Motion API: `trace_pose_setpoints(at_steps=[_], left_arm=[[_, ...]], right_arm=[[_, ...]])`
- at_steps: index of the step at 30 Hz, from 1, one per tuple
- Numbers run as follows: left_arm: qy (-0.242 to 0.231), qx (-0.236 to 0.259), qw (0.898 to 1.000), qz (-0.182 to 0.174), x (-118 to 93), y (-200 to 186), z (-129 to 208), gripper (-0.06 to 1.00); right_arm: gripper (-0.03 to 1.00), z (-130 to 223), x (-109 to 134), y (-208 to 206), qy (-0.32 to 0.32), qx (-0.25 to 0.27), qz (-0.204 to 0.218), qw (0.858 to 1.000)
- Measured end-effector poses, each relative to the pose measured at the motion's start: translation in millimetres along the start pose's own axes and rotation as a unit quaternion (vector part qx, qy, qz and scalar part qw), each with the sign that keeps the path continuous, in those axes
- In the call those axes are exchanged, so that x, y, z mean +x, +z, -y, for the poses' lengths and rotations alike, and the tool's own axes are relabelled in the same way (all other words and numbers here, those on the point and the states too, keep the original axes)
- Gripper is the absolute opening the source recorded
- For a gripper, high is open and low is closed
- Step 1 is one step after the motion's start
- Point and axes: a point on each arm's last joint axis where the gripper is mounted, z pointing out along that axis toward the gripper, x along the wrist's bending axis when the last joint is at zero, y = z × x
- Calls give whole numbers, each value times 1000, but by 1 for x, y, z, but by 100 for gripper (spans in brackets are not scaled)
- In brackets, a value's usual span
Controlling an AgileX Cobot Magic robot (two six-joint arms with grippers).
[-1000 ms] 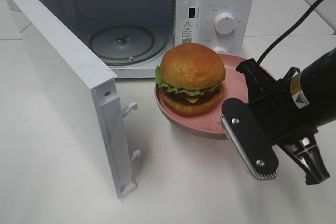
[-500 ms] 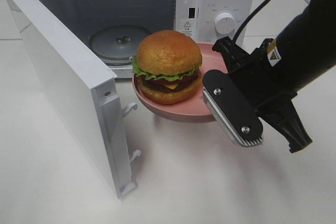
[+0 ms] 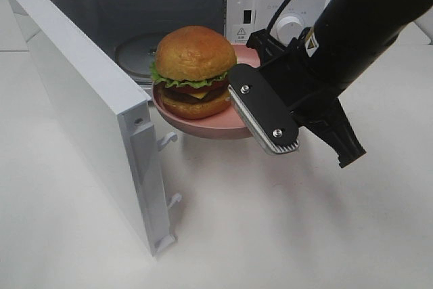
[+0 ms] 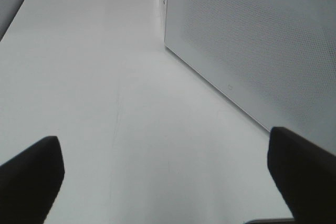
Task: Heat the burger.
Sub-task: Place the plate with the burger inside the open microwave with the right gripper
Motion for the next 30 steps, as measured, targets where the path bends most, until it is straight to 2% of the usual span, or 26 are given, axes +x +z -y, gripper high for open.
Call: trace_pose_setpoints(at_steps=[8,20,30], left_arm=[[0,0,1000,0,0,0,0,97],[0,0,1000,0,0,0,0,97],[0,0,1000,0,0,0,0,97]], right_arm=[[5,-4,-23,19,-1,-5,-3,1000],[5,-9,-43,44,2,-8,-19,1000],[6,-15,-65,61,2,-13,-6,1000]])
